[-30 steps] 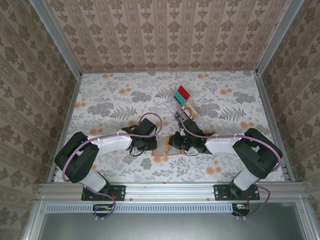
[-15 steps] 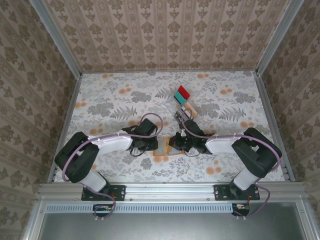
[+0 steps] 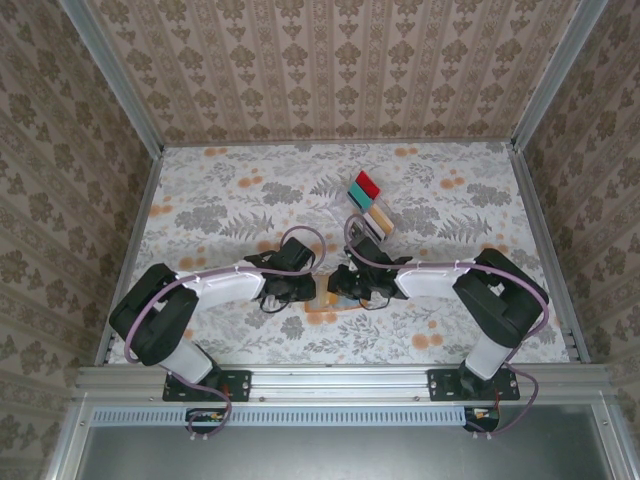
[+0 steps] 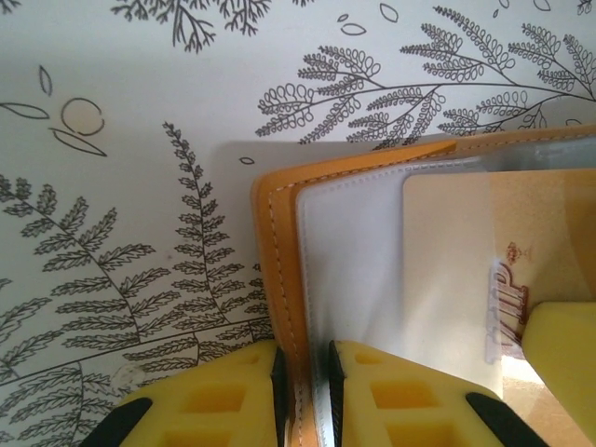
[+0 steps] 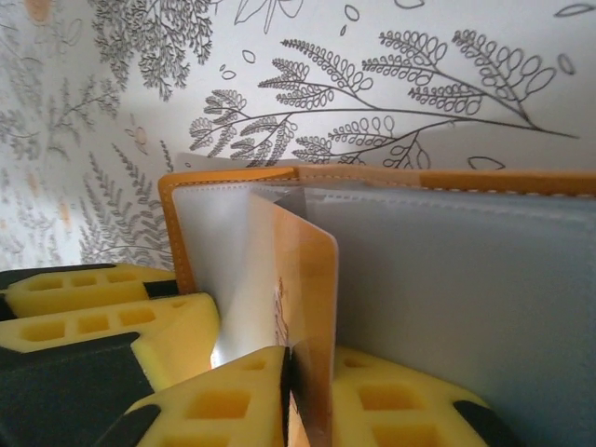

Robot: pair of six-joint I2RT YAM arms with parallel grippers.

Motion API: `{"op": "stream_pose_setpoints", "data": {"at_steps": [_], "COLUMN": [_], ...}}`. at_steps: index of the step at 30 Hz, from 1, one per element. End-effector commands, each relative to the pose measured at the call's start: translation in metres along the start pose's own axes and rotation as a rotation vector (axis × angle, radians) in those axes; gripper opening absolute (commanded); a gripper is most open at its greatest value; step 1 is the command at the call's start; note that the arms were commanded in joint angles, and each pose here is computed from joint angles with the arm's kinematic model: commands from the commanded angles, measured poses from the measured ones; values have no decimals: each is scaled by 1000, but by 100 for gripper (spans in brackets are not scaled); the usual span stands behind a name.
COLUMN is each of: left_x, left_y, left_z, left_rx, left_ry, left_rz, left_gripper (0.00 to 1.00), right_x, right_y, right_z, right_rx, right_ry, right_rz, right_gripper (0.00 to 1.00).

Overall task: Put the credit cards into the card holder
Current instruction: Insert the credit card into the card slot.

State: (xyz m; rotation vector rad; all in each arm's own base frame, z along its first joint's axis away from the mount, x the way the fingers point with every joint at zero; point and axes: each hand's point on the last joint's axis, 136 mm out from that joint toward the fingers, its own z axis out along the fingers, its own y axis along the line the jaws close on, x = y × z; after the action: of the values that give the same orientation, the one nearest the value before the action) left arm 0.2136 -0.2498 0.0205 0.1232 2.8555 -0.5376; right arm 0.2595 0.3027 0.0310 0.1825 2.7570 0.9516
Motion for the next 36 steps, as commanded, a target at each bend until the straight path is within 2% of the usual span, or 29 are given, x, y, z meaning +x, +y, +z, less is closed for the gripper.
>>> {"op": "stream_pose_setpoints", "data": {"at_steps": [1, 10, 17, 21, 25, 31, 36], "left_x": [9, 8, 6, 2, 1, 1, 0], "left_y": [5, 5, 5, 3, 5, 6, 9], "left_z": [4, 5, 5, 6, 7, 7, 4], "left_rx": [-30, -29, -23, -5, -3, 3, -7], "left_ry": [40, 34, 29, 19, 17, 12, -3], "left_rz": [12, 9, 9, 1, -11, -22, -24], "left_gripper": [21, 21, 22, 27, 31, 32, 30], "right_x": [3, 3, 5, 9, 11, 10, 8], "right_y": [-16, -20, -11, -11, -5, 3, 3], "right_z": [-13, -16, -4, 4, 11, 16, 10], "right_rx": [134, 168, 129, 122, 93, 54, 68], "right_ry": [8, 13, 57, 106, 131, 141, 123], "right_rz": [-61, -83, -146, -179, -177, -175, -178], "right_gripper": [21, 25, 14, 13, 13, 15, 21]}}
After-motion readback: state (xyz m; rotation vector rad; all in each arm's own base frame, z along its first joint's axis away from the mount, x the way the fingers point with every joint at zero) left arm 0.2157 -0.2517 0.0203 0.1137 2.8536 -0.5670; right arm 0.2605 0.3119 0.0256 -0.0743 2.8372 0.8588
